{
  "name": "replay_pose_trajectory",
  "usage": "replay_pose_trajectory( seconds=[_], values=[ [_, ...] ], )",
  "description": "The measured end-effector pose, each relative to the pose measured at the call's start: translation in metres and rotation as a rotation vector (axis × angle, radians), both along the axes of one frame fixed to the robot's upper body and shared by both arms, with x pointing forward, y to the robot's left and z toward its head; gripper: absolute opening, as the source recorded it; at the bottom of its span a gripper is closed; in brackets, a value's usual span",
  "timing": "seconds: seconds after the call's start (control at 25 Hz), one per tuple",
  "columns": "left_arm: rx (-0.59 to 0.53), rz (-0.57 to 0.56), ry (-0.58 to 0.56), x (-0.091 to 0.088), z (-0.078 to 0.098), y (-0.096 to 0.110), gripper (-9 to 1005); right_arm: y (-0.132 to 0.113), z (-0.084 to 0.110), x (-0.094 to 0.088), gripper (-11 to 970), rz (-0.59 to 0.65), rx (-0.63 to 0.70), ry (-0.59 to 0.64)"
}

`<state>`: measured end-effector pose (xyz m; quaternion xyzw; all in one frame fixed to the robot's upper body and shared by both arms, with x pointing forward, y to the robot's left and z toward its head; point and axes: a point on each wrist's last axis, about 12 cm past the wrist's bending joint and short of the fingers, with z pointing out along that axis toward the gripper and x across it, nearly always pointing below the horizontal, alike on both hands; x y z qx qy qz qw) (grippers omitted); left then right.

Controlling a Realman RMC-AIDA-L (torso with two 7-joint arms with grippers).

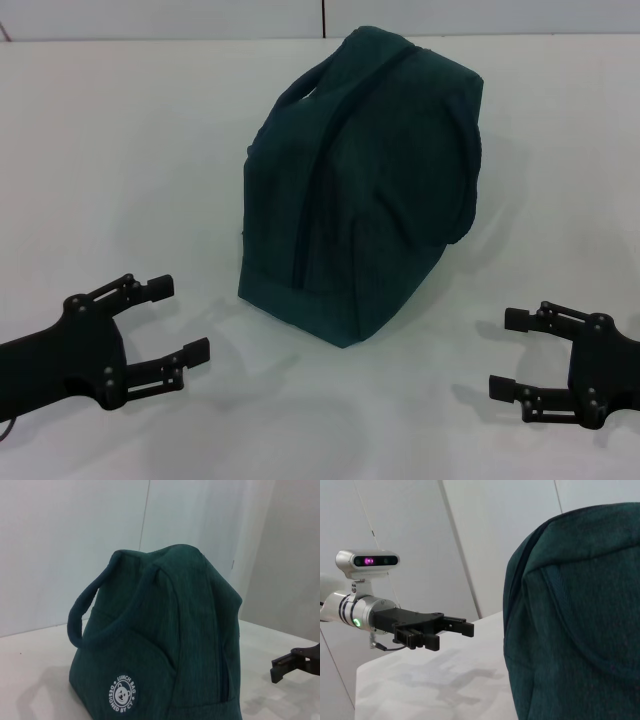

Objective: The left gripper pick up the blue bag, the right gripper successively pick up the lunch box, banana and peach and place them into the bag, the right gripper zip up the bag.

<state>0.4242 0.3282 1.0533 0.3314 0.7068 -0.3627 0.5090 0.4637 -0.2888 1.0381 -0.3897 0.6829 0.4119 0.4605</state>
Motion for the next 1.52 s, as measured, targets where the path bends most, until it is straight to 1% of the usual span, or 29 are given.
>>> replay_pose_trajectory(
  seconds=[1.52],
  values=[
    [-0.005,0.001,-0.008,0.0003,0.0015,0.001,895,0.0008,0.0006,-0.0004,868,0.004,0.009,0.001]
  ],
)
